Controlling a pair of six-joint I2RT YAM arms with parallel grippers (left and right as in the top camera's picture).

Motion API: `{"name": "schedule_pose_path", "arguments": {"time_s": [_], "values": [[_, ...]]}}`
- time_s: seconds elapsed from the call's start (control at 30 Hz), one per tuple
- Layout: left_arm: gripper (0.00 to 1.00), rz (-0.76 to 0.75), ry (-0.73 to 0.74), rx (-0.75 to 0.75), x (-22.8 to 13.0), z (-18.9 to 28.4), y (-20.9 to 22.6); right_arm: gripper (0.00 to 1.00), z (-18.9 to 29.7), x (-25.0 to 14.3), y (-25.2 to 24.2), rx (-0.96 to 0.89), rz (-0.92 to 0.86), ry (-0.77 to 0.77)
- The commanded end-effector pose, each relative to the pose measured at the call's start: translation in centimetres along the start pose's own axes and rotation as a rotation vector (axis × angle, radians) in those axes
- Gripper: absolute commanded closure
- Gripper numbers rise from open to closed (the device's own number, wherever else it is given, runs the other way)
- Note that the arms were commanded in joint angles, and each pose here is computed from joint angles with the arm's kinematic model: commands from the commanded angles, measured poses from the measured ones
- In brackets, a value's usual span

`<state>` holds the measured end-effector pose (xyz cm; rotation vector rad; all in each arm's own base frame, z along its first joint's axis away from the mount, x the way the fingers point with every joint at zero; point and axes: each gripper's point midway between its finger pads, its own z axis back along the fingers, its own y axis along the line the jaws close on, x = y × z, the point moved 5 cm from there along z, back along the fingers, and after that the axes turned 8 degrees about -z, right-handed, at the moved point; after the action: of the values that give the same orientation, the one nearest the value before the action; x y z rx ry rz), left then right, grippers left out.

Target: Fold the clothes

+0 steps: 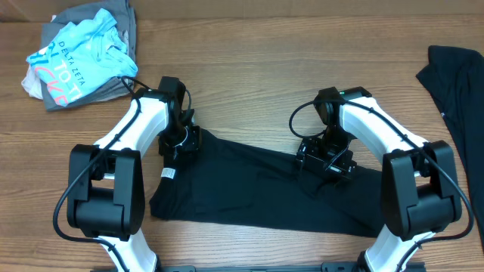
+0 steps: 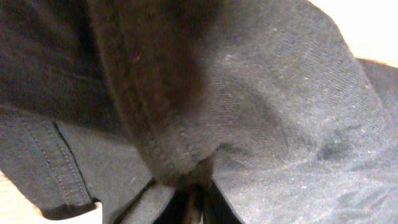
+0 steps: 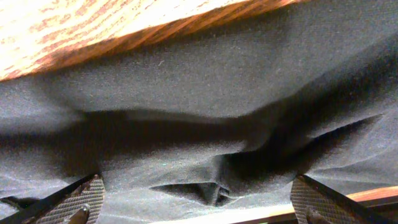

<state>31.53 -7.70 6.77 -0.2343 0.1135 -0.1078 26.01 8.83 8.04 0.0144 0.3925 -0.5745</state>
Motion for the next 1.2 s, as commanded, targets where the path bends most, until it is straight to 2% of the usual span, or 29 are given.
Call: {"name": "schedule_pose_path", "arguments": {"time_s": [0.0, 0.17, 0.47, 0.87, 1.03, 1.17], "values": [[0.96, -0.014, 0.009, -0.015, -0.4, 0.3, -0.3, 0.01, 1.4, -0.2, 0.6, 0.047, 0.017, -0.035], [0.96, 0.003, 0.040, 0.014, -0.8, 1.1, 0.2, 0.05, 2.0, -0.5, 0.6, 0.065, 0.001, -0.043], [0.96, 0.024, 0.127, 0.014, -2.0, 5.1, 1.0, 0.01, 4.4, -1.6, 0.2, 0.129, 0.019, -0.105], [0.96, 0.110, 0.201, 0.132, -3.6, 6.0, 4.4, 0.01, 3.8, -3.8, 0.9, 0.078, 0.086, -0.079], [0.90, 0.149, 0.198, 0.124, -3.8, 6.2, 5.5, 0.00, 3.3, -5.2, 1.9, 0.059, 0.136, -0.083], [0.94, 0.196, 0.206, 0.167, -4.1, 6.5, 6.6, 0.00, 3.0, -5.9, 2.7, 0.059, 0.141, -0.093]]}}
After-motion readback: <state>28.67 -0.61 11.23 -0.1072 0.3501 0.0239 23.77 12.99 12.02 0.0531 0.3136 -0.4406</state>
